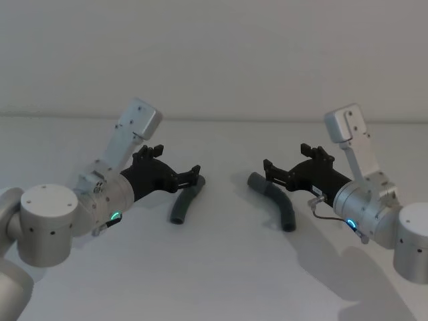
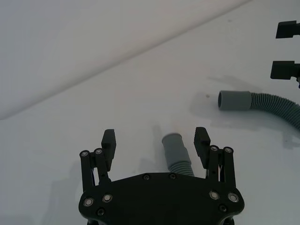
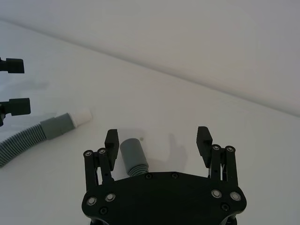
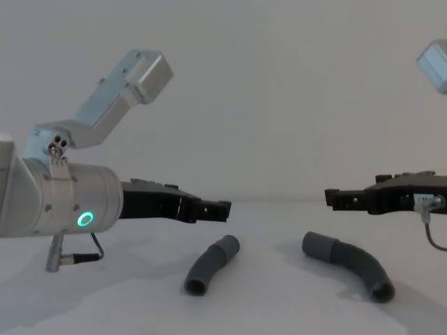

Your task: Use both hands to pick up one end of the pipe from the table, align the ends, and insert them.

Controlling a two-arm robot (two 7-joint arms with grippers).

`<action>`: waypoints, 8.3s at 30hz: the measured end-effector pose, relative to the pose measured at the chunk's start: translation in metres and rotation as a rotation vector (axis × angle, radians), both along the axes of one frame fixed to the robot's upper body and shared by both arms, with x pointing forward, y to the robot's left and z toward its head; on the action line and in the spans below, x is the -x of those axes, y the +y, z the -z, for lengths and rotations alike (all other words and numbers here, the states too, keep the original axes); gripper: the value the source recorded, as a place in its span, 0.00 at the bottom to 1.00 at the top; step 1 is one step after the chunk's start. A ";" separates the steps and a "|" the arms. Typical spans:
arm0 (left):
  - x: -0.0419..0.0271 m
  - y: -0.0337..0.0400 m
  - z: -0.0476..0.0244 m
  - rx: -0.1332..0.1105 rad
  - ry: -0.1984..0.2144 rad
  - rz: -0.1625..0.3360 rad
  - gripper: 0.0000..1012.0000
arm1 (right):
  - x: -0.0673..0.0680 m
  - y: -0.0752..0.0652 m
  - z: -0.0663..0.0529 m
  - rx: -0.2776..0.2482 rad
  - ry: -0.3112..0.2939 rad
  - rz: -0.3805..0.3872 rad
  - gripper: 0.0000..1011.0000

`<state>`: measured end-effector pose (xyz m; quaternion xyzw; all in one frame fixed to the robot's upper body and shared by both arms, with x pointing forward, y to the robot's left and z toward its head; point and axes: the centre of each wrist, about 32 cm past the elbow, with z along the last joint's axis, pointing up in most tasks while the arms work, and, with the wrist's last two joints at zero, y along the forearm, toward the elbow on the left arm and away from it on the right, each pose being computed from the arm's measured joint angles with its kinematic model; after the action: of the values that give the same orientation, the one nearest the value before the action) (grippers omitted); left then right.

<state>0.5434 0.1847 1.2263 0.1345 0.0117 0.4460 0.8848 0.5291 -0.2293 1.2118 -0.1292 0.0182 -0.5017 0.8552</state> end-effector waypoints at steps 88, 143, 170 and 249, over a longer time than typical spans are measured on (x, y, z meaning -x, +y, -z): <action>-0.0068 -0.0129 0.0166 -0.029 0.220 0.045 0.99 | -0.005 0.000 0.019 0.056 0.205 -0.075 0.99; -0.0078 -0.0124 0.0161 -0.034 0.224 0.048 0.31 | -0.006 0.001 0.020 0.051 0.209 -0.072 0.11; -0.0110 0.0031 -0.0148 -0.092 -0.013 0.129 0.31 | -0.010 -0.009 0.006 0.002 -0.042 -0.133 0.10; -0.0673 0.0590 -0.0771 -0.454 -0.428 0.692 0.31 | -0.018 -0.100 -0.023 0.220 -0.416 -0.540 0.10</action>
<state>0.6107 0.2437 1.3034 0.2259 -0.3148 0.1334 0.9122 0.5476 -0.3295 1.2350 -0.1156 -0.2453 -0.2720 0.9233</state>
